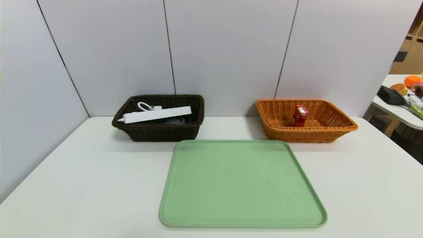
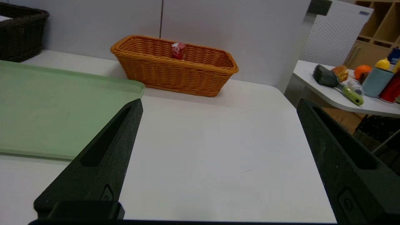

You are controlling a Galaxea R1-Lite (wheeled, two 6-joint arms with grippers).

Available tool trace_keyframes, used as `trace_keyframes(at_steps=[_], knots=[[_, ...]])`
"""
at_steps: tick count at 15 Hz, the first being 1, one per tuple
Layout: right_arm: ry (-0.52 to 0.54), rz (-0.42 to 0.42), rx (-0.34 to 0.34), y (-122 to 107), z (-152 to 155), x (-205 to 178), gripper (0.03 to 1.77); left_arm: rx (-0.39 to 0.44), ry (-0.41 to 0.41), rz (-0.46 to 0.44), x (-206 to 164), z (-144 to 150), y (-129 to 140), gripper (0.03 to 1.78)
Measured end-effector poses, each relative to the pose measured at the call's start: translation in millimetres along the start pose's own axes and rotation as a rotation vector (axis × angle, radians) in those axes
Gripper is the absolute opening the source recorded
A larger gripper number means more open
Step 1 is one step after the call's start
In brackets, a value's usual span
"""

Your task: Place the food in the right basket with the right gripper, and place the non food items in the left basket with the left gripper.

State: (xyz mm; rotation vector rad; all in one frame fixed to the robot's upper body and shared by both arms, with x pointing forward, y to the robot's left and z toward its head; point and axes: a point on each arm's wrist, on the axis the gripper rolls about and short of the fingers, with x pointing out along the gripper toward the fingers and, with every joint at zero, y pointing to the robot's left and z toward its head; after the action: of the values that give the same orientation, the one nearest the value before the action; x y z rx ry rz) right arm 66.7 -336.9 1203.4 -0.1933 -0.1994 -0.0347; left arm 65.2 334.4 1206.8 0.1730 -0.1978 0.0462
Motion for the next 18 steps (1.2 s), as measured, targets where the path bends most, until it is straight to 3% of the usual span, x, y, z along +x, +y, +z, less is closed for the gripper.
trace_keyframes(at_steps=[2,7,12,18], knots=[[0.039,0.033,0.005,2,-5,0,1.7,-0.022,0.027,-0.012,1,-6,-1,1.69],[0.194,0.08,0.043,5,-21,-2,1.7,-0.056,0.189,-0.087,-1,-24,-6,1.69],[0.195,0.069,0.139,5,-21,-2,1.7,-0.101,0.193,-0.097,-1,-24,-6,1.69],[0.198,0.055,0.172,5,-21,-2,1.7,-0.128,0.199,-0.089,-1,-25,-6,1.69]])
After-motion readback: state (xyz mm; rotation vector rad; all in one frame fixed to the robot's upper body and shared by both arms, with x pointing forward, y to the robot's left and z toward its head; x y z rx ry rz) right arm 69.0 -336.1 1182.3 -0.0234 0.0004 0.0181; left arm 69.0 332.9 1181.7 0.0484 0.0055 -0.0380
